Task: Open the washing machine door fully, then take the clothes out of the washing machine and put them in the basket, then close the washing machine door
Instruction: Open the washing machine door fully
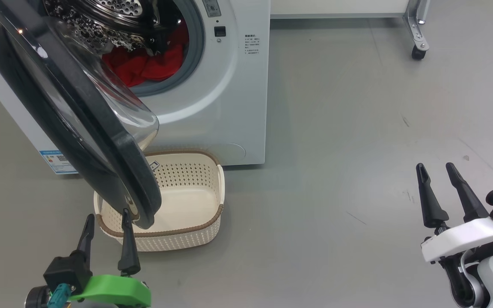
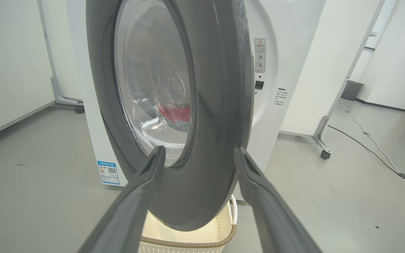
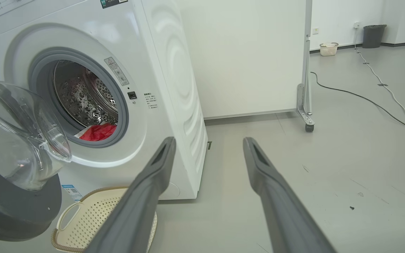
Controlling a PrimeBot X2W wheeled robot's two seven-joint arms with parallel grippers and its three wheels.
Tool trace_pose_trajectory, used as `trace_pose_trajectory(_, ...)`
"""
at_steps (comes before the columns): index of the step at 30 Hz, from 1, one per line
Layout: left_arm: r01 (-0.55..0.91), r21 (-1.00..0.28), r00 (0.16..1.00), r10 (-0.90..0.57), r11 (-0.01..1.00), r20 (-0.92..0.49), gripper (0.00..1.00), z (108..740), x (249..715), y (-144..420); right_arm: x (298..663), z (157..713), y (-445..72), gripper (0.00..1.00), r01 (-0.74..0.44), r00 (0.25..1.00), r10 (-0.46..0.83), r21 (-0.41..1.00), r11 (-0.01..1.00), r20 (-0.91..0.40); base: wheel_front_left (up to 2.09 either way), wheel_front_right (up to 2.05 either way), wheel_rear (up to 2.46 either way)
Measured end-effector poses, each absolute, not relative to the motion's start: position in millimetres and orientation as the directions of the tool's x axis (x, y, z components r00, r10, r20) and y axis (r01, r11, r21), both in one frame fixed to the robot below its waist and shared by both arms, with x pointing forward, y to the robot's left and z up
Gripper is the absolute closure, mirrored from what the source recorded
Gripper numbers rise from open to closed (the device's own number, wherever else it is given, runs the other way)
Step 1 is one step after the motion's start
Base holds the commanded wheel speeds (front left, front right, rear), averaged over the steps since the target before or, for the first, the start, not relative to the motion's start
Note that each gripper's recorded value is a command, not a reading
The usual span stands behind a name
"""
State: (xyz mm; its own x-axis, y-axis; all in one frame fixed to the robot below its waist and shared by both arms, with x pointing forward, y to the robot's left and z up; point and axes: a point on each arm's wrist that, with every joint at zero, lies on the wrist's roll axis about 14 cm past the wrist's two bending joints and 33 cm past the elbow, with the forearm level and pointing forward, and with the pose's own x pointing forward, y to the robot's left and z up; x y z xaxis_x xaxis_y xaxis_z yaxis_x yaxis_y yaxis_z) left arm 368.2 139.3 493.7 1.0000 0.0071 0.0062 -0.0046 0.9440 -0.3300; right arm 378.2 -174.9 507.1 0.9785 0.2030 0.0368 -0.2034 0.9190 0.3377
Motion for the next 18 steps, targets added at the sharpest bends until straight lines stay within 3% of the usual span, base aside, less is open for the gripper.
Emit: trace_pose_trajectory(18, 0.000, -0.330, 1.000, 0.003, 0.944, 0.008, 0.00, 494, 367, 138, 366, 496, -172, 0.00, -0.188, 0.981, 0.194, 0.349, 0.918, 0.019, 0.00, 0.00, 0.00)
